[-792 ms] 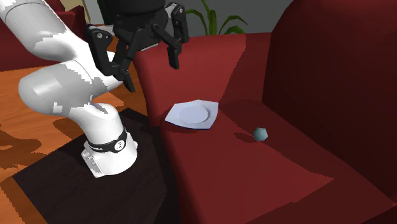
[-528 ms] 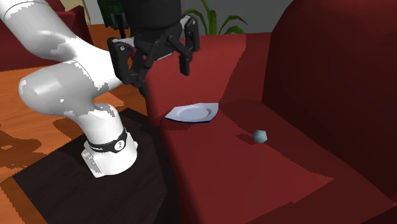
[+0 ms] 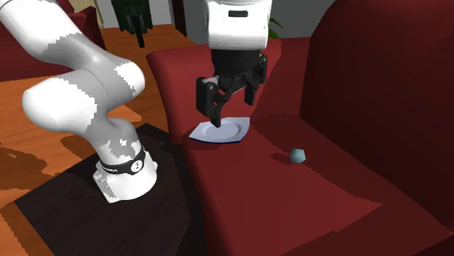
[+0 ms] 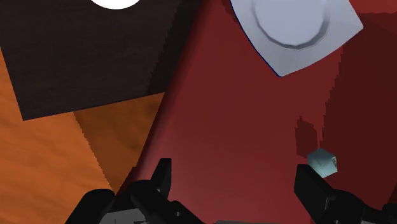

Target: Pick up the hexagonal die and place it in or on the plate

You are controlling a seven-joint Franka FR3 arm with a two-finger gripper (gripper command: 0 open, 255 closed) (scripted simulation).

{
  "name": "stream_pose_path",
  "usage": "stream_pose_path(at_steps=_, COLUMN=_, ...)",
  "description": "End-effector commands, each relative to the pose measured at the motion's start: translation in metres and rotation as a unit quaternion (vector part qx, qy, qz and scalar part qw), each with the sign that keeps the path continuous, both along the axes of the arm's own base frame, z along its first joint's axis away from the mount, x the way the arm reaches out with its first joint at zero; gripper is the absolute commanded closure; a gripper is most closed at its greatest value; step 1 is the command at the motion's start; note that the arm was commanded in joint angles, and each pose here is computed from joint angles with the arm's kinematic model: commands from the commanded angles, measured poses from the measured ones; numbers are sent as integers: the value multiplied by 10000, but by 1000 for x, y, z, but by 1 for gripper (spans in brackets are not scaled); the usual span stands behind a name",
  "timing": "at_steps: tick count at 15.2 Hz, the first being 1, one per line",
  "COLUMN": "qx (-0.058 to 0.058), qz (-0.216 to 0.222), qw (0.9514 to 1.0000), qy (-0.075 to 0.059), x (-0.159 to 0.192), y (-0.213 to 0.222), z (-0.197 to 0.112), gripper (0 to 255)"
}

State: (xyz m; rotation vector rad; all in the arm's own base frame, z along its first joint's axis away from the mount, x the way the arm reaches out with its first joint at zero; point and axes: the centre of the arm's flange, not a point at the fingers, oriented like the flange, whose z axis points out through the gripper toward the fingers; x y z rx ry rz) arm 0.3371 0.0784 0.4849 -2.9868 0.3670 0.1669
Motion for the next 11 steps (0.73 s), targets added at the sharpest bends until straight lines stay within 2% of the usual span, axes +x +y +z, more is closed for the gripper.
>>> stream_pose_path(at_steps=1, qx=-20, qz=-19, qw=10000, qy=-20, x=12, y=19, z=-17, gripper=0)
stream_pose_path(at_steps=11, qx=-136, qz=-88, qw=9998, qy=-73, x=67, y=110, z=-96, gripper=0)
